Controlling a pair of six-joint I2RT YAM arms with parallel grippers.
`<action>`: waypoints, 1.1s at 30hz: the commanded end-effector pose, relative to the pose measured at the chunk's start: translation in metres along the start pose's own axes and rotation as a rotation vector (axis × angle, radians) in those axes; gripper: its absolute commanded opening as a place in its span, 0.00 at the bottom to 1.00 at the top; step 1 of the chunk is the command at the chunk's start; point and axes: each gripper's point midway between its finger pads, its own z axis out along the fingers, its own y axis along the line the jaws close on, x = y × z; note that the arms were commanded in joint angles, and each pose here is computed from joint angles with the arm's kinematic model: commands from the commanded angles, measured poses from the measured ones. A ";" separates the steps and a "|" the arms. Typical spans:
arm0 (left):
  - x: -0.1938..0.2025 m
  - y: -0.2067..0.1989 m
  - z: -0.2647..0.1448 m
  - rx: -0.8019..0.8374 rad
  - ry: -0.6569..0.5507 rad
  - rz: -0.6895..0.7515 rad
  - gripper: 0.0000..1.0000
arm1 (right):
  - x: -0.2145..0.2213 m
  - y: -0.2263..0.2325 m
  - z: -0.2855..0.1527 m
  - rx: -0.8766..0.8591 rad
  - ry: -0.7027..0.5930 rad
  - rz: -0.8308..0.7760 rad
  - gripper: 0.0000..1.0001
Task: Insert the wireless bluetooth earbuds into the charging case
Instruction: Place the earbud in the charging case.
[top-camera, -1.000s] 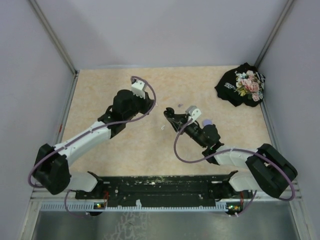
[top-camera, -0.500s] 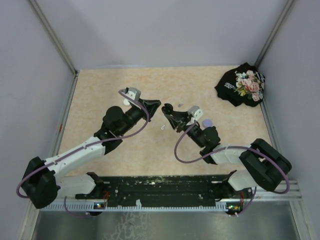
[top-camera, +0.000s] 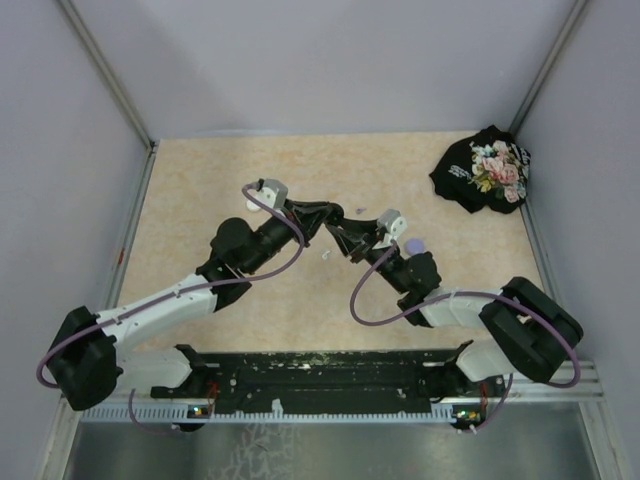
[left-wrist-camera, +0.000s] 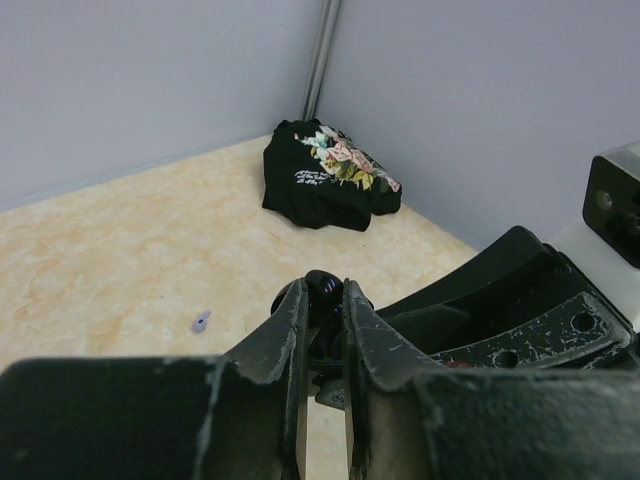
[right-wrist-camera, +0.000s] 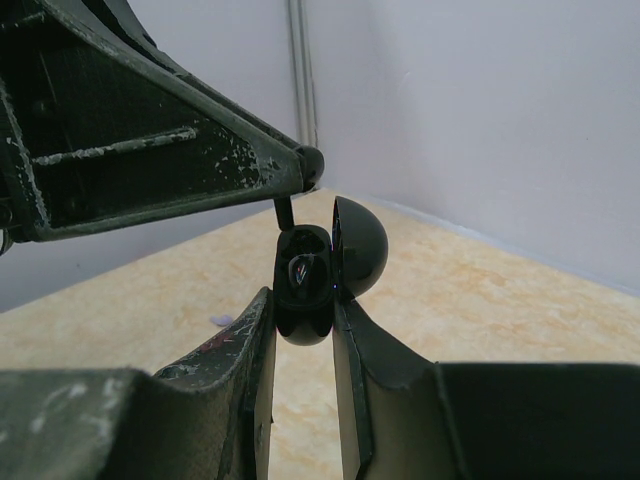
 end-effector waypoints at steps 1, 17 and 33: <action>-0.008 -0.006 0.005 0.024 -0.034 0.010 0.00 | -0.038 0.009 0.012 -0.029 -0.124 0.008 0.00; 0.014 -0.004 0.000 0.004 0.025 0.012 0.00 | -0.038 0.008 0.011 -0.027 -0.125 0.004 0.00; 0.030 -0.002 -0.005 -0.023 0.083 0.030 0.08 | -0.032 0.009 0.010 -0.035 -0.107 0.004 0.00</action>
